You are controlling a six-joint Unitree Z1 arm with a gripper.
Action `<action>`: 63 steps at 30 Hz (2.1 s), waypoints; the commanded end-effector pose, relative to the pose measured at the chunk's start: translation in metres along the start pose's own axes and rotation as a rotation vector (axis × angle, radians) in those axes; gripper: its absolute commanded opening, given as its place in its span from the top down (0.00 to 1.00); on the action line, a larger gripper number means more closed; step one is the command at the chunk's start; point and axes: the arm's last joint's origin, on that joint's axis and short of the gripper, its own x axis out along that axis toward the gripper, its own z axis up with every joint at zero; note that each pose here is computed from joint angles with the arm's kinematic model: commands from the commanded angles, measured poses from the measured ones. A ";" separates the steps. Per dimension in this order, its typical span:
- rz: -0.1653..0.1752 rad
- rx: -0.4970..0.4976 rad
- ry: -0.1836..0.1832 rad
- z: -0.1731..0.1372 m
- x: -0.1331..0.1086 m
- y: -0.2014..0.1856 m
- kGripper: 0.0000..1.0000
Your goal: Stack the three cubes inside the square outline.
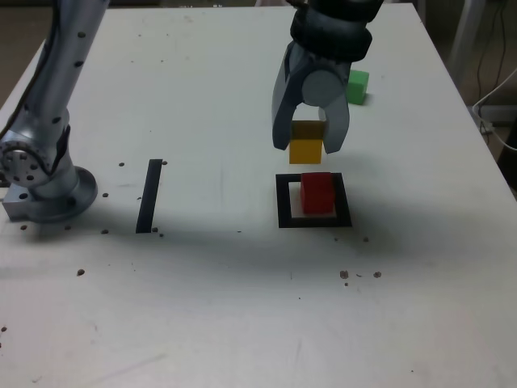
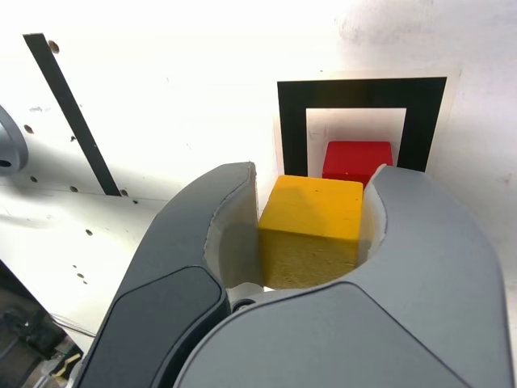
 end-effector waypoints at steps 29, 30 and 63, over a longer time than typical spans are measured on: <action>-0.020 -0.015 0.022 0.022 0.024 -0.011 0.72; -0.021 -0.015 0.021 0.023 0.024 -0.011 0.72; 0.018 -0.056 -0.044 0.001 0.017 0.009 0.00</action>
